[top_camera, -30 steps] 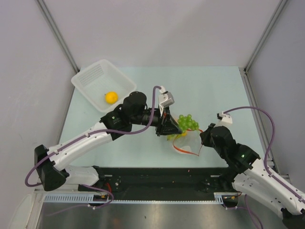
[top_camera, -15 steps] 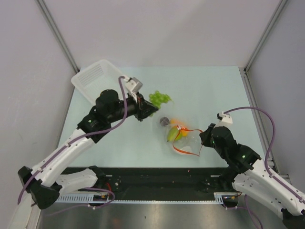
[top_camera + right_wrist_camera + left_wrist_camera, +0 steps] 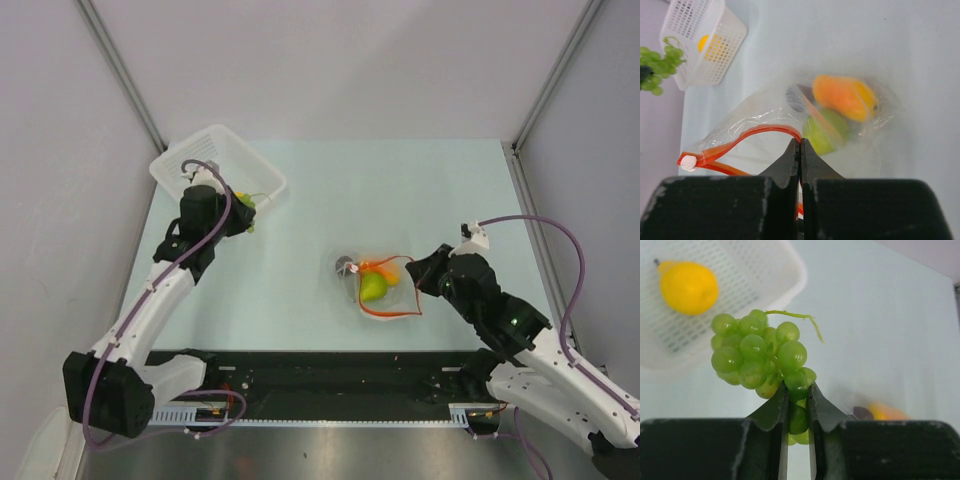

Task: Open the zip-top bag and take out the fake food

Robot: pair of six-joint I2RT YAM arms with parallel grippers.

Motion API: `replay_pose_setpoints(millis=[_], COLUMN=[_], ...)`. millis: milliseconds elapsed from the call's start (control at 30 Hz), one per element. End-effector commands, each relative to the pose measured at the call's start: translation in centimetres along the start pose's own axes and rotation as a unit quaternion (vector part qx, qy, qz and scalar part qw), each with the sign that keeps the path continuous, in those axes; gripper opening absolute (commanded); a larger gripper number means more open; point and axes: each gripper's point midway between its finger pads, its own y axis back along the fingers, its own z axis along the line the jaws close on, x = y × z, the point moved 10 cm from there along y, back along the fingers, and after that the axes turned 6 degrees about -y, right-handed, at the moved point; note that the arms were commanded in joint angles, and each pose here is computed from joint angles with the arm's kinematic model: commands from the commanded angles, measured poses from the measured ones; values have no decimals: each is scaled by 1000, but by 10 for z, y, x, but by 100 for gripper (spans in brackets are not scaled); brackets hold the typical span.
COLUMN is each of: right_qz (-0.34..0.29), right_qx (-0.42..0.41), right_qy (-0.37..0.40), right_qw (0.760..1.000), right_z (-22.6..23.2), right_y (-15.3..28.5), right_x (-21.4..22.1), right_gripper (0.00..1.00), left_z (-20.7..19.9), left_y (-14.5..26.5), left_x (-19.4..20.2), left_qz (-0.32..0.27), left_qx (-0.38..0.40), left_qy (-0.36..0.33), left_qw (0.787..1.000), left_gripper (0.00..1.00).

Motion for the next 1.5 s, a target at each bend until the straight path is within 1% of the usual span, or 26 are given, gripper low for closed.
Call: replay_pose_setpoints(millis=[0,133,267,333,367,433,500,533,567,633,667,700,733,767,800,833,867,933,1000,1067,1133,1233,1300,1333,1400,1467], right_qz=[-3,-8,-10,-4,0,8,16,17,21,21,25,31,32,35,32,25,24,7,-7,-23,-30,-29,-12,-4,29,52], right_qx=[-40,-31,-25,-28,-25,-27,-32,-31,-26,-17,-12,-4,-1,5,21,27,38,52,65,79,88,85,74,65,45,12], right_qy=[-38,-13,13,28,32,37,43,44,46,50,57,65,69,79,83,83,87,96,104,105,106,109,109,101,88,63], right_qw=[998,999,1000,999,999,999,998,998,998,998,998,997,997,996,996,996,995,994,992,991,990,990,991,993,995,997], right_z=[16,11,7,7,5,6,6,6,6,5,4,4,6,5,4,5,3,1,-2,-5,-10,-11,-11,-9,-9,-3], right_y=[-4,0,6,8,8,10,12,12,12,11,11,9,9,9,7,9,10,11,16,24,32,40,39,37,32,24], right_x=[-4,-5,-8,-8,-7,-7,-7,-7,-6,-7,-7,-6,-7,-8,-9,-12,-13,-17,-22,-27,-31,-32,-28,-25,-13,-4], right_gripper=[0,0,0,0,0,0,0,0,0,0,0,0,0,0,0,0,0,0,0,0,0,0,0,0,0,0], left_z=[22,38,49,59,61,71,78,82,83,84,92,91,88,84,84,80,74,71,53,36,13,-44,-66,-81,-95,-110], left_y=[-19,-32,-50,-62,-64,-72,-76,-80,-81,-82,-79,-77,-73,-71,-69,-67,-62,-58,-52,-49,-43,-28,-13,-3,10,28], left_x=[-5,-9,-8,-4,-8,-8,-12,-10,-12,-13,-17,-18,-22,-19,-16,-21,-17,-14,-7,3,10,26,27,33,36,42], left_qz=[-27,-33,-29,-15,-16,-16,-24,-18,-16,-16,-25,-30,-36,-38,-34,-49,-45,-40,-28,-15,-1,45,42,48,48,58], left_qx=[-35,-58,-80,-92,-96,-111,-118,-125,-127,-128,-138,-135,-117,-95,-91,-72,-49,-38,4,50,141,282,333,368,409,462], left_qy=[60,82,103,115,119,133,144,149,151,154,159,155,151,148,149,146,143,137,117,103,84,30,-3,-15,-27,-39], left_qw=[997,994,991,989,988,985,982,981,980,980,977,978,981,984,984,985,988,989,993,993,986,958,942,928,911,884], left_gripper=[12,10,16,15,11,10,13,16,32,49,66,72,87,91,92,92,91,89,86,80,71,64,63,60,56,51])
